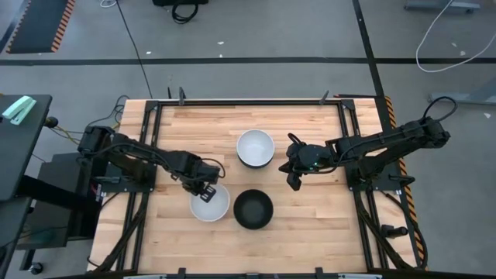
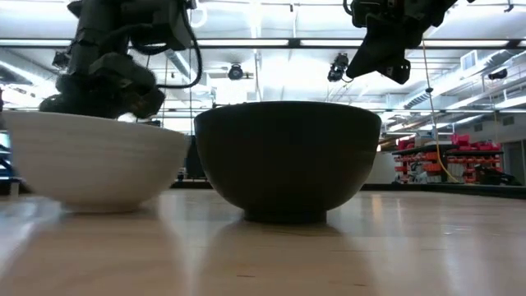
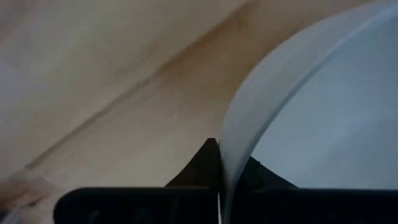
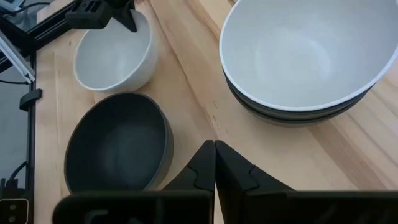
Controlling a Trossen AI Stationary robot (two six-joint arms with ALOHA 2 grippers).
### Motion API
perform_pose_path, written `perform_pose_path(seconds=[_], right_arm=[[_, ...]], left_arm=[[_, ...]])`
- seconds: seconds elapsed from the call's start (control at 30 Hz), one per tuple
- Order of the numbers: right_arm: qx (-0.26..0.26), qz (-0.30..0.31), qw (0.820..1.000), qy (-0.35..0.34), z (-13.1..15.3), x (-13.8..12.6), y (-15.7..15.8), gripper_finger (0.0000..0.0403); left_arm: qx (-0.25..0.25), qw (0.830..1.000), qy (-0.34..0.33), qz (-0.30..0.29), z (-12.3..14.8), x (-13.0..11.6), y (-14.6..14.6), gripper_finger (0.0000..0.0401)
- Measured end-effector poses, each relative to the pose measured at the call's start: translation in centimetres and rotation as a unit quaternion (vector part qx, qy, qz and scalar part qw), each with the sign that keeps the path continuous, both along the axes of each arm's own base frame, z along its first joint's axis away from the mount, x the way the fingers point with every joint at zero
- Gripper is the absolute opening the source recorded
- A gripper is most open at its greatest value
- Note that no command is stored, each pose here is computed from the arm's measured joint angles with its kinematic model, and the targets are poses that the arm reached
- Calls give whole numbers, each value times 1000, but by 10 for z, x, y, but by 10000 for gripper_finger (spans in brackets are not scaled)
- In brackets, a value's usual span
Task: Nest bowls inside each other
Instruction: Stack the white bowl on top of the white bowl
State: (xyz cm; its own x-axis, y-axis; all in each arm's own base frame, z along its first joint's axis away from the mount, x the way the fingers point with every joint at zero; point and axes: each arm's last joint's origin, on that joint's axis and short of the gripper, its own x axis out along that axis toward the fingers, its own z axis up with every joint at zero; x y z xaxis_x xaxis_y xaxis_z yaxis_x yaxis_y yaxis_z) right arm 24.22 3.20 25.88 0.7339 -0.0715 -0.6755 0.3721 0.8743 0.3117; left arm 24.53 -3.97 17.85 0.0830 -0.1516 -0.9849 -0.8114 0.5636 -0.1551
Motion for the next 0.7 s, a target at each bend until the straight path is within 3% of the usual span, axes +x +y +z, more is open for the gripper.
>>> perform_pose_path(seconds=[0.13, 0.4, 0.7], right_arm=[[0, 0, 1000, 0, 0, 0, 0, 11], [-4, -4, 1000, 2, 0, 0, 0, 11], [-32, -8, 999, 3, 0, 0, -3, 11]], left_arm=[[25, 1000, -18, 4, 17, 8, 9, 12], [92, 995, -40, -11, 78, 21, 38, 11], [159, 975, -157, 4, 152, 36, 97, 8]])
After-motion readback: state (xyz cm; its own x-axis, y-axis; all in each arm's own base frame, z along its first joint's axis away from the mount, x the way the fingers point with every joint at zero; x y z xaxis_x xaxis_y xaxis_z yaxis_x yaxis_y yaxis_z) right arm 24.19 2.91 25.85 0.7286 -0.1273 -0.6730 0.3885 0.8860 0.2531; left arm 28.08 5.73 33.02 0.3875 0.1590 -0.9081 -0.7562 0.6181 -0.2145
